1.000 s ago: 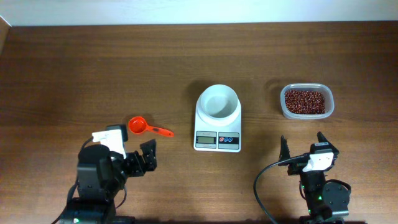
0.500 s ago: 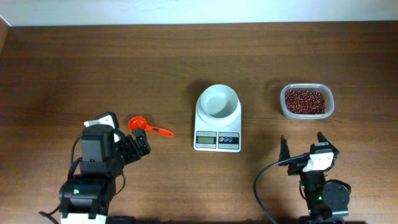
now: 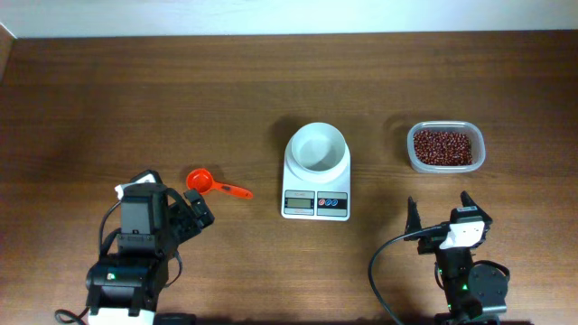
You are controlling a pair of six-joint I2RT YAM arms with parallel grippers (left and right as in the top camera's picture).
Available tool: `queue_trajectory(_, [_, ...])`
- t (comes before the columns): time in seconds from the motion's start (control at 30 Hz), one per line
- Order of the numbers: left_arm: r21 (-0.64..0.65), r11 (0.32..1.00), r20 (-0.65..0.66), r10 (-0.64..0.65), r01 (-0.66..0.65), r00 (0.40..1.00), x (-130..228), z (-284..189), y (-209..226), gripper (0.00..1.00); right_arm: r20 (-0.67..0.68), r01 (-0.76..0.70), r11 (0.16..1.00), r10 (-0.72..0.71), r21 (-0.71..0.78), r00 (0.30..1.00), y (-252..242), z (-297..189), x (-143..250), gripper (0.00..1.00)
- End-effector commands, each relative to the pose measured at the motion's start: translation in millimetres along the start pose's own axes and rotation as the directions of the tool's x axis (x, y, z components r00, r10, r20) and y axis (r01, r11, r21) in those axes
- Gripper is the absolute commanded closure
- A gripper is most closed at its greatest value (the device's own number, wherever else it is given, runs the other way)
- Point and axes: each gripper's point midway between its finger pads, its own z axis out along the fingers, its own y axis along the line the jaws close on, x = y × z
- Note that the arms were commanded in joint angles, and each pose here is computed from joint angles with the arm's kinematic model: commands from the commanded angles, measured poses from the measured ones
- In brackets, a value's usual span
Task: Scoop and weigh 50g on scale
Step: 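Move the left gripper forward over the orange scoop's bowl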
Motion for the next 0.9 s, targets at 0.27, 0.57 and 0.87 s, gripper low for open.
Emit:
queue_trajectory(0.27, [-0.053, 0.997, -0.053, -0.055, 0.052, 0.997, 2, 12, 4, 0.01, 0.000, 0.005, 1.000, -0.005, -0.001, 1.000, 1, 0, 2, 0.01])
queue_trajectory(0.57, [-0.142, 0.988, -0.174, -0.082, 0.058, 0.981, 18, 41, 11, 0.01, 0.000, 0.005, 1.000, -0.005, -0.001, 1.000, 1, 0, 2, 0.01])
queue_trajectory(0.87, [-0.158, 0.983, -0.178, -0.120, 0.092, 0.977, 19, 45, 12, 0.01, 0.000, 0.005, 1.000, -0.005, -0.001, 1.000, 1, 0, 2, 0.01])
